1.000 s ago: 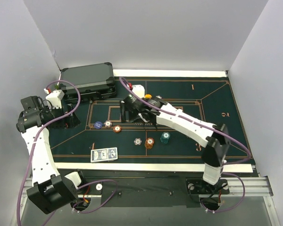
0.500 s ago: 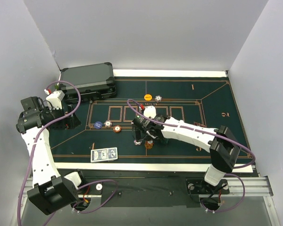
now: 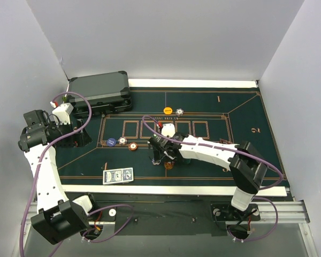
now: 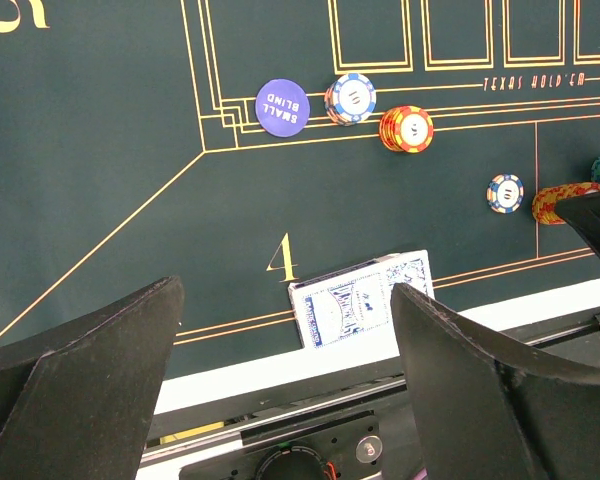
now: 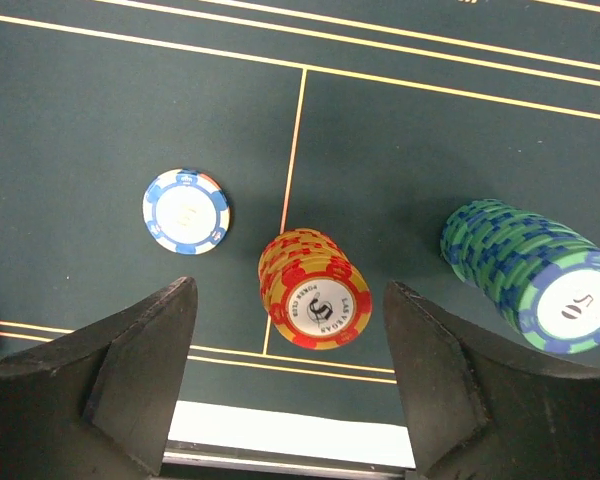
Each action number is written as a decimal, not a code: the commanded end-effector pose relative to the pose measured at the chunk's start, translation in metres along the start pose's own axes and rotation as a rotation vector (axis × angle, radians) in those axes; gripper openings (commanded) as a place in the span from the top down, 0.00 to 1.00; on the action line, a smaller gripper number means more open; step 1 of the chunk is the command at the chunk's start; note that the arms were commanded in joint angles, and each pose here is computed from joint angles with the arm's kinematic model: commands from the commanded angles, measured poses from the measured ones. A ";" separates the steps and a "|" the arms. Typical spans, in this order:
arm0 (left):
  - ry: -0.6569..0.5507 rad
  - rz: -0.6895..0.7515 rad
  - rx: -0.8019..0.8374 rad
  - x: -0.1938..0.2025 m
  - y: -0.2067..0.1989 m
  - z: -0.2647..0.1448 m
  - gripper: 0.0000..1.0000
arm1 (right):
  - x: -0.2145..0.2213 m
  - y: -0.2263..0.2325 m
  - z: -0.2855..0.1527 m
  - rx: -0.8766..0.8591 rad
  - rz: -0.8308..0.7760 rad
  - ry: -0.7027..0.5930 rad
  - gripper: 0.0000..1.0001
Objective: Distribute texas hold em gaming equipment
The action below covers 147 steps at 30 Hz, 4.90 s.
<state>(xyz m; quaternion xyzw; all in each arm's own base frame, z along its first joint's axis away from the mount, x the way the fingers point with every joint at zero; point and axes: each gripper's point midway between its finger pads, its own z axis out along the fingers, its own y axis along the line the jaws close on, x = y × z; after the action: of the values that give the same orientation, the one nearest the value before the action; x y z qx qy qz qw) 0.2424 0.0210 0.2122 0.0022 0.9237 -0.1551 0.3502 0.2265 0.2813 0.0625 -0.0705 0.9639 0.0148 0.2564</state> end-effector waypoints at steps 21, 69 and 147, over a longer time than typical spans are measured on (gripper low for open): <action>-0.041 0.030 0.008 -0.012 0.000 -0.003 0.04 | 0.025 -0.015 0.031 0.054 0.012 0.068 0.47; -0.027 0.014 0.021 -0.008 0.004 0.007 0.04 | -0.136 -0.093 0.001 0.090 0.195 -0.045 0.65; -0.039 0.036 0.070 -0.005 -0.018 -0.012 0.04 | -0.017 -0.007 -0.041 0.006 0.031 -0.093 0.14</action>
<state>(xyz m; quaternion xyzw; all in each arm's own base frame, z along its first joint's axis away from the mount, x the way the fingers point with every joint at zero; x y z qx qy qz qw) 0.2404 0.0100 0.2174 0.0190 0.9162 -0.1821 0.3564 0.2285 0.2753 0.1075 -0.0845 0.9565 0.0278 0.2780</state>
